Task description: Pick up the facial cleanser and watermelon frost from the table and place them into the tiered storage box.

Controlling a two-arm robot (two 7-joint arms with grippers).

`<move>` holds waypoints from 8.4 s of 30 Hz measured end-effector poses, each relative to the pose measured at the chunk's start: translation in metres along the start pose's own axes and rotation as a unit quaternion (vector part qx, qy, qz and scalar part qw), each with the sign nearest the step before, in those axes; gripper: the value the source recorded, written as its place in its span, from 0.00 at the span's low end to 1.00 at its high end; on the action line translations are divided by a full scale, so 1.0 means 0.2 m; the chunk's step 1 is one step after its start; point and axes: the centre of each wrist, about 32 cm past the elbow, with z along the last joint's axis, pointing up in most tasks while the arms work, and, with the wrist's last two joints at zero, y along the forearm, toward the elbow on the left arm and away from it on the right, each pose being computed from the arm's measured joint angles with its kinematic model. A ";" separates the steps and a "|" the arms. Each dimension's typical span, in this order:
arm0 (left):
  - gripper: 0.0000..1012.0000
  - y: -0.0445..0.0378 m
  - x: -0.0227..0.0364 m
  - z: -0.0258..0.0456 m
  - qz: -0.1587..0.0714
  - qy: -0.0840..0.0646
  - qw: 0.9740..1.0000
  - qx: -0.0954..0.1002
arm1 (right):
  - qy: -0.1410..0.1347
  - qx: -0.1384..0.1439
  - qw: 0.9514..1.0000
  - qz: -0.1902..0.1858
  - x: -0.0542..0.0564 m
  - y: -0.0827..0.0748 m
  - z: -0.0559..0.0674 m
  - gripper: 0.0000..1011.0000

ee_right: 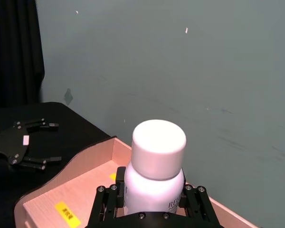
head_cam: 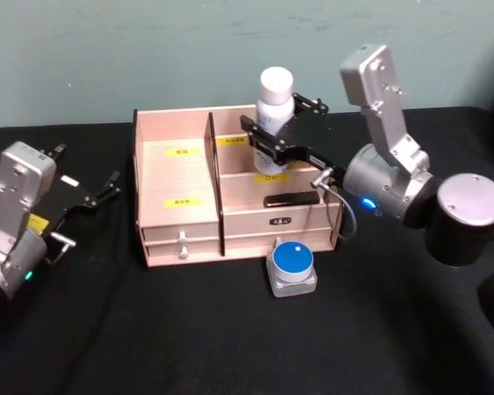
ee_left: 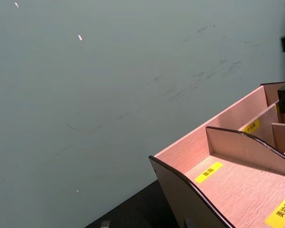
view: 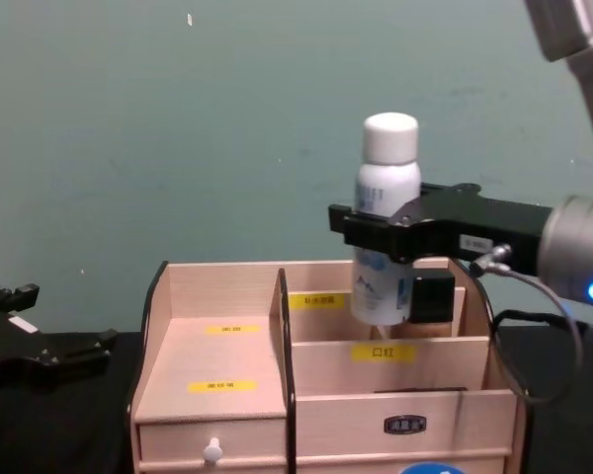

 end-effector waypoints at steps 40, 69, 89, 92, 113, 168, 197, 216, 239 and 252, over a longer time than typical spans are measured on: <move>1.00 0.000 0.000 0.000 0.000 0.000 1.000 0.000 | -0.013 -0.022 1.000 -0.009 -0.03 0.24 -0.08 0.61; 1.00 0.000 0.000 0.000 0.000 0.000 1.000 0.000 | 0.007 -0.056 0.998 -0.006 -0.04 0.22 -0.16 0.61; 1.00 0.000 0.000 0.000 0.000 0.000 1.000 0.000 | 0.008 -0.072 0.997 -0.004 -0.05 0.22 -0.18 0.61; 1.00 0.000 0.000 0.000 0.000 0.000 1.000 0.000 | 0.008 -0.072 0.997 -0.004 -0.05 0.22 -0.18 0.61; 1.00 0.000 0.000 0.000 0.000 0.000 1.000 0.000 | 0.006 -0.069 0.998 -0.004 -0.05 0.22 -0.16 0.99; 1.00 0.000 0.000 0.000 0.000 0.000 1.000 0.000 | 0.077 -0.283 0.956 -0.019 -0.41 -0.60 0.08 0.99; 1.00 0.000 0.000 0.000 0.000 0.000 1.000 0.000 | 0.066 -0.283 0.957 -0.026 -0.39 -0.37 -0.03 0.99; 1.00 0.000 0.000 0.000 0.000 0.000 1.000 0.000 | 0.065 -0.282 0.957 -0.034 -0.40 -0.30 -0.05 0.99; 1.00 0.000 0.000 0.000 0.000 0.000 1.000 0.000 | 0.063 -0.279 0.958 -0.028 -0.40 -0.29 -0.06 0.93; 1.00 0.000 0.000 0.000 0.000 0.000 1.000 0.000 | 0.063 -0.279 0.958 -0.029 -0.40 -0.29 -0.06 0.72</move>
